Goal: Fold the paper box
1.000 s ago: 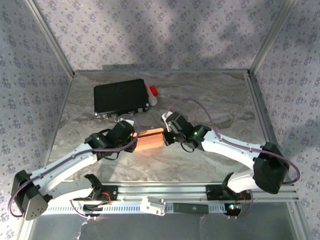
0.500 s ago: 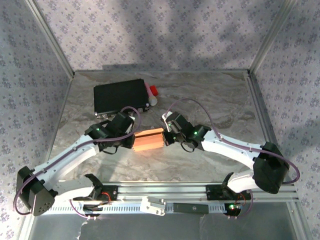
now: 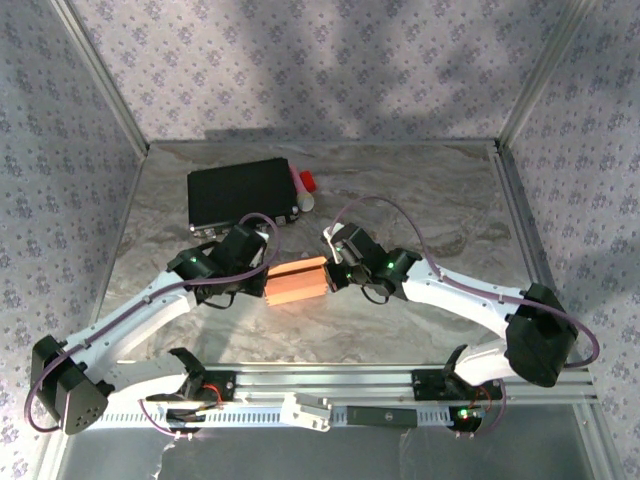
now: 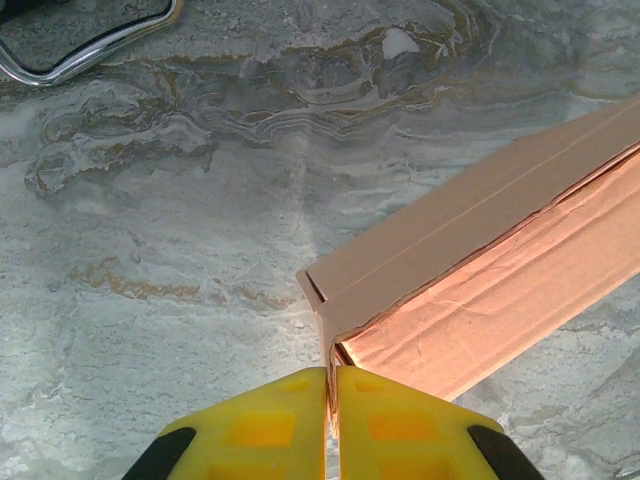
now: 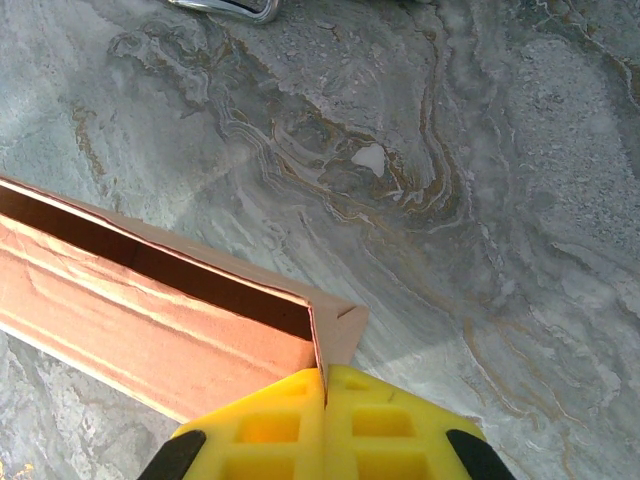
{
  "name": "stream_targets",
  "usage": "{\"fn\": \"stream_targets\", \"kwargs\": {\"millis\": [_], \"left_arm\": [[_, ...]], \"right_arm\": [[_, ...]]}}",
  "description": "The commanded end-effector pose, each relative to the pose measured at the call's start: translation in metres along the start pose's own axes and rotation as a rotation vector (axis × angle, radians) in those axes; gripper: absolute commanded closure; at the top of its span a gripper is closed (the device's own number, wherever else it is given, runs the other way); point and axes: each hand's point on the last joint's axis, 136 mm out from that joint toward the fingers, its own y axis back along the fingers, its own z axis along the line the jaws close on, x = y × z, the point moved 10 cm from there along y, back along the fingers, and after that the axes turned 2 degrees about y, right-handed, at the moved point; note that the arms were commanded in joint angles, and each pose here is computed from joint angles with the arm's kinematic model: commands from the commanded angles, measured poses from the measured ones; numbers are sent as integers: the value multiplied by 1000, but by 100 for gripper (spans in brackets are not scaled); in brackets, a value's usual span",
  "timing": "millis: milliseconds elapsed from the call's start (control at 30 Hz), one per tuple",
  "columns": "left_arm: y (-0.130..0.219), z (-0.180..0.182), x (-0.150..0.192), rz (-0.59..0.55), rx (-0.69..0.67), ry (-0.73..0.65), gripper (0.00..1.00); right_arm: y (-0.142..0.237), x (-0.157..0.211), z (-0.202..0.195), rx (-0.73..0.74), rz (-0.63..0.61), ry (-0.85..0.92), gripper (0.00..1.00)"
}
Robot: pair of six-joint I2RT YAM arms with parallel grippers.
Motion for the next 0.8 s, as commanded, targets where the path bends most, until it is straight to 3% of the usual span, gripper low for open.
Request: {"fn": "stream_targets", "kwargs": {"millis": [0, 133, 767], "left_arm": [[-3, 2, 0, -5, -14, 9, 91], [-2, 1, -2, -18, -7, 39, 100], [-17, -7, -4, 17, 39, 191, 100]], "right_arm": [[3, -9, 3, -15, -8, -16, 100], [5, -11, 6, -17, -10, -33, 100], [-6, -13, 17, 2, -2, -170, 100]]}}
